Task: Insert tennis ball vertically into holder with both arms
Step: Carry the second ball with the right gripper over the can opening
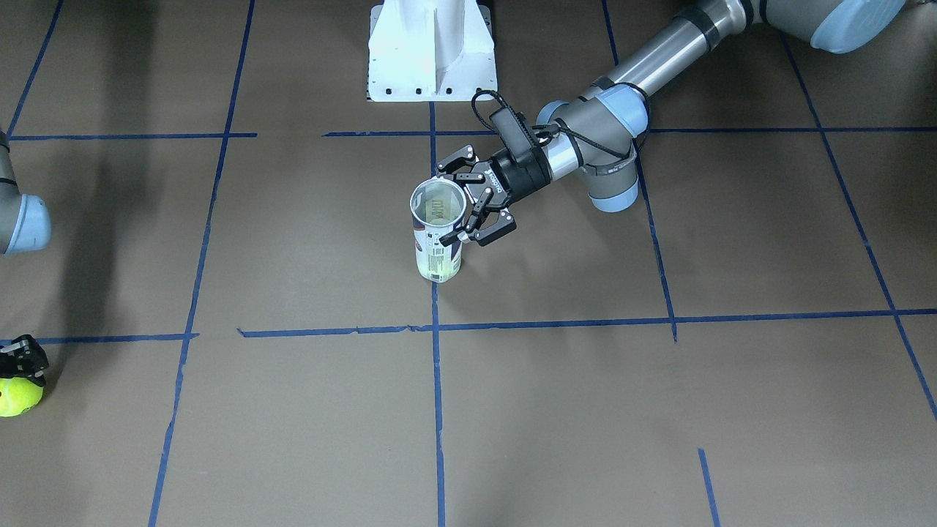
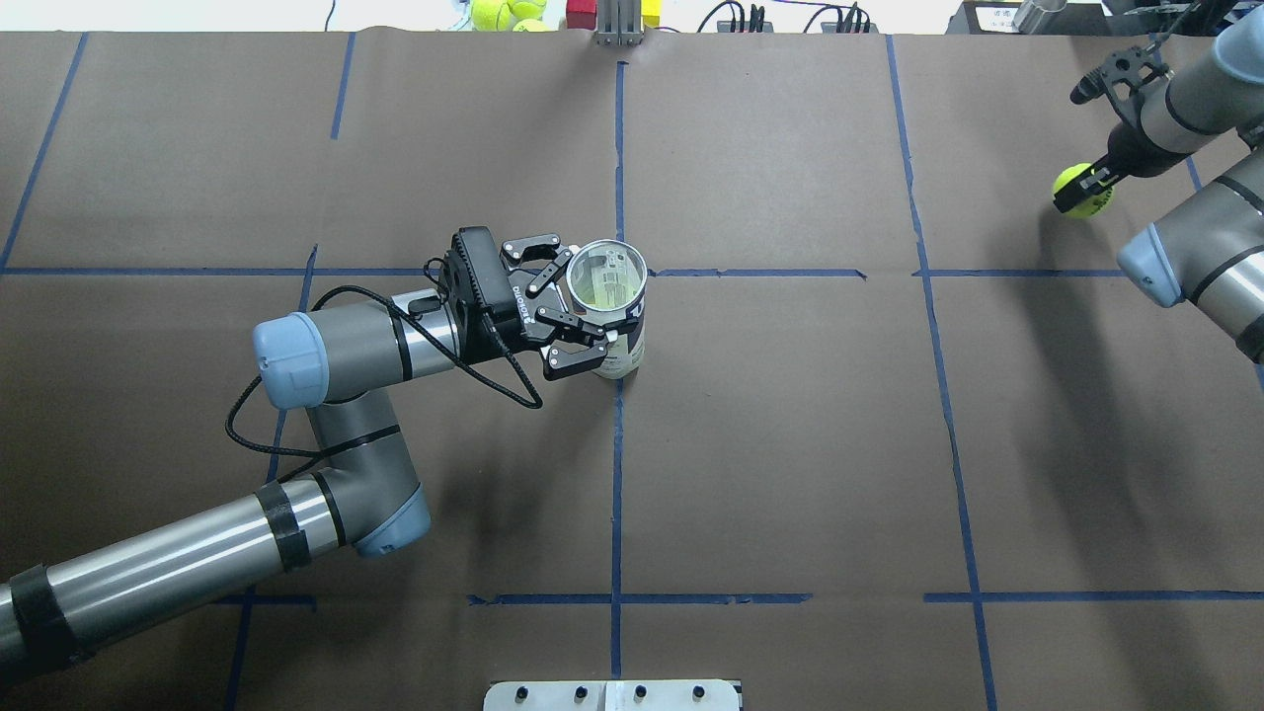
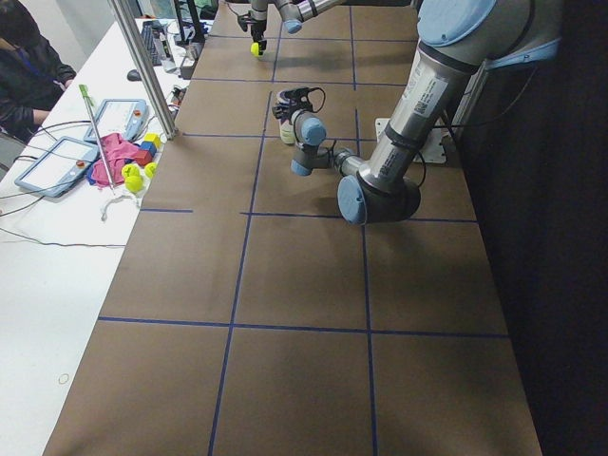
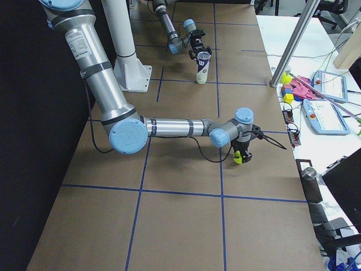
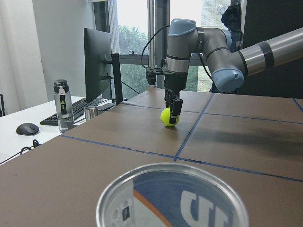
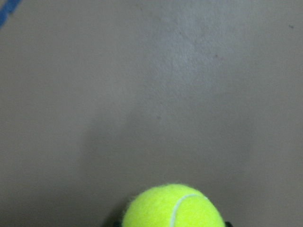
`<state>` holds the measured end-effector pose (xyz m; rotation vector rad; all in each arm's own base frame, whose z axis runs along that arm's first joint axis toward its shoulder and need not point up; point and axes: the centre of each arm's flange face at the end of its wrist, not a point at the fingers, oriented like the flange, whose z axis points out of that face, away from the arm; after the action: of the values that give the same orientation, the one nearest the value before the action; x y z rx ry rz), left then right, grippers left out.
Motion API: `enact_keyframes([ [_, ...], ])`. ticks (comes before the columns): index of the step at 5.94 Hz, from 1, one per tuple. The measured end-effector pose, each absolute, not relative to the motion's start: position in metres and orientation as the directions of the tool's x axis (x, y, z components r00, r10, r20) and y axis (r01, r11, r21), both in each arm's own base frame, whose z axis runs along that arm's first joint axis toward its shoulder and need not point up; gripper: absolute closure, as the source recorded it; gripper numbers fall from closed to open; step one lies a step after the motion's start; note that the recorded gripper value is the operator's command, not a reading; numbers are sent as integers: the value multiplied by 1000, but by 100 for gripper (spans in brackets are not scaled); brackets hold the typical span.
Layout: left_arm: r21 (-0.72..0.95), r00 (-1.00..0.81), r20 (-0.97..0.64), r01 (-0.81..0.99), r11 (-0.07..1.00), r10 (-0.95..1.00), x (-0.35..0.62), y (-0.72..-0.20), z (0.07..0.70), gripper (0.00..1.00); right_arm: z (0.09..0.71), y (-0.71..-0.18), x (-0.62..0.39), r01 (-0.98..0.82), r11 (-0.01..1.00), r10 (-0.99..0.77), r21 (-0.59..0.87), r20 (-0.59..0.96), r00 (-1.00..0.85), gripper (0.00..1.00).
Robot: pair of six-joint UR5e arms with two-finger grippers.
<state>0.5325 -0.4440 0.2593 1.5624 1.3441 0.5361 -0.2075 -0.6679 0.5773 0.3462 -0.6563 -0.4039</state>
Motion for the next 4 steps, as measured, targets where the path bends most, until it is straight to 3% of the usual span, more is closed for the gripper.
enact_keyframes([
  [4, 865, 292, -253, 495, 80, 922, 533, -444, 259, 20, 380, -642, -257, 27, 960, -226, 279, 710, 667, 92],
])
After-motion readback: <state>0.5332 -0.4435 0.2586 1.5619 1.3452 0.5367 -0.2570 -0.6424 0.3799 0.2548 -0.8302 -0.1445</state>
